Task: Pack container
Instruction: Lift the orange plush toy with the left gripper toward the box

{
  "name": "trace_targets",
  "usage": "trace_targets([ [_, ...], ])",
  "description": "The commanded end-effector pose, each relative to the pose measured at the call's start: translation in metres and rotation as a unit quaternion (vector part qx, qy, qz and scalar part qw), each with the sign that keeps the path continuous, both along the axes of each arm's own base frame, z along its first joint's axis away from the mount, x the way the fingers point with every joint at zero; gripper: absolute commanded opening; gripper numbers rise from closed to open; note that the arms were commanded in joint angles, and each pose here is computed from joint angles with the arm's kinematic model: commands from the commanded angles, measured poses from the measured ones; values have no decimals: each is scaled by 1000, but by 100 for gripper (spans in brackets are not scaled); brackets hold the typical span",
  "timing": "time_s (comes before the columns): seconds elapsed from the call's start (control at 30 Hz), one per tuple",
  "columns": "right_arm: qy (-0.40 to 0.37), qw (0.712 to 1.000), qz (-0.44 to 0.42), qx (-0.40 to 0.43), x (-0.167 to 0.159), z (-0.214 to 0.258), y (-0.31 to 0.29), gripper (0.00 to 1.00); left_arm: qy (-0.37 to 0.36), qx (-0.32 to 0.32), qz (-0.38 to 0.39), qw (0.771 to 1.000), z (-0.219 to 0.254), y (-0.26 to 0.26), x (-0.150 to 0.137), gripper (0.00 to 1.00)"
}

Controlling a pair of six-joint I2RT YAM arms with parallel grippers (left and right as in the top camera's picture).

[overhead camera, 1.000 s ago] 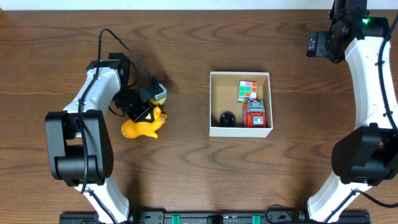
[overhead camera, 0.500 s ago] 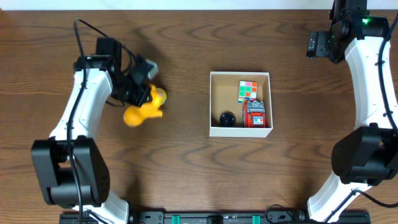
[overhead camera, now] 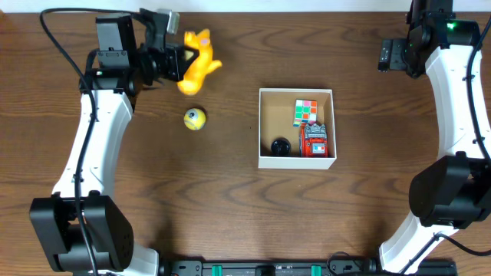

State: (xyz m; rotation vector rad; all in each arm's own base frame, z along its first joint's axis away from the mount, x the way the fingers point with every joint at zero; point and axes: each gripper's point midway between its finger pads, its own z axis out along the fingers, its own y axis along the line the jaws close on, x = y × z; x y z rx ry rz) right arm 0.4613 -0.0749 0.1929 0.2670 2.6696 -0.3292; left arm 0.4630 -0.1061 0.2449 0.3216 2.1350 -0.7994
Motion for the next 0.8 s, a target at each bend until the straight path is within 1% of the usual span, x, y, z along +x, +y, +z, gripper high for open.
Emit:
trace_targets([
  [0.0,-23,1000,-13,-4,0,18,-5,99,-6,-53,-16,998,27,-22,-2,6],
  [0.17,-23,1000,-13,-4,0,18,-5,99,-60,-51,-45,996,45,-53,1,6],
  [0.3,-23,1000,-13,-4,0,18,-5,99,-91,-25,-21,995,51,-66,10,6],
  [0.37,-23,1000,-13,-4,0,18,-5,99,-94,-10,-5,996,48,-72,13,6],
  [0.47,-23,1000,-13,-4,0,18,-5,99,-91,5,9,996,43,-82,13,6],
  [0.57,-23,1000,-13,-4,0,18,-5,99,-74,11,40,996,36,-89,13,6],
  [0.77,-23,1000,-13,-4,0,18,-5,99,-16,-22,82,996,23,-109,10,6],
])
